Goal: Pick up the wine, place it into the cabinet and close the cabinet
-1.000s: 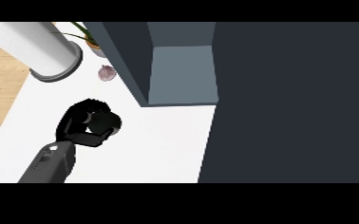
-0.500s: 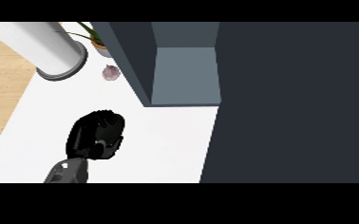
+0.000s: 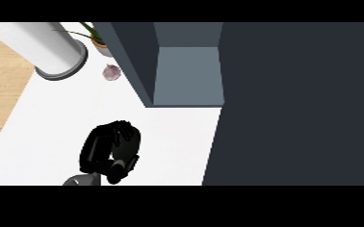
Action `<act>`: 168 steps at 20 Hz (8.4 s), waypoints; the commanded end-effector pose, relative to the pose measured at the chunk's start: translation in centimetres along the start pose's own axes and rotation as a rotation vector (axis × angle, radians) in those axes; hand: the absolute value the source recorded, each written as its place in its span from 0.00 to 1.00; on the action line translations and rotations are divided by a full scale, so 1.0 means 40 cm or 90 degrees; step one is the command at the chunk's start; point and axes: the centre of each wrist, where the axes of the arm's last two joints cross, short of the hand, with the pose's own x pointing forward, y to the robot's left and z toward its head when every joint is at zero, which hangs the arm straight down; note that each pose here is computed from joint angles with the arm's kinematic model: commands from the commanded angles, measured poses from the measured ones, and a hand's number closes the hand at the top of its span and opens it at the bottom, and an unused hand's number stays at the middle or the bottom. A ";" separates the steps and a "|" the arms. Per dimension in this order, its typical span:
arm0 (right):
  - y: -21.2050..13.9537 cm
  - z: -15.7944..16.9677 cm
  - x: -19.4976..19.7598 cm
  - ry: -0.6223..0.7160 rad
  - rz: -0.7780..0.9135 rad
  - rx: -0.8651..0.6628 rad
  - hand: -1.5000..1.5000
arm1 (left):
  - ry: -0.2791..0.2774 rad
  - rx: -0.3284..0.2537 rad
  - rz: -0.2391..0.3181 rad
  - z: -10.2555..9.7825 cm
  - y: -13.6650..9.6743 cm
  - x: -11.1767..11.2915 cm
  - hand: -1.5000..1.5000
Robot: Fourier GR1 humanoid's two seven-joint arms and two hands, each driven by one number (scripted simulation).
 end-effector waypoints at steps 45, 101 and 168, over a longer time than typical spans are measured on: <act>-0.046 0.081 0.069 -0.056 -0.030 0.009 0.00 | 0.007 0.032 -0.117 -0.414 -0.274 0.122 1.00; -0.044 0.105 0.002 -0.083 -0.042 0.065 0.00 | 0.026 0.226 -0.288 -0.617 -0.197 0.169 0.00; -0.086 0.138 0.053 -0.031 0.044 0.067 0.00 | -0.007 -0.014 0.166 -0.103 -0.233 0.167 0.00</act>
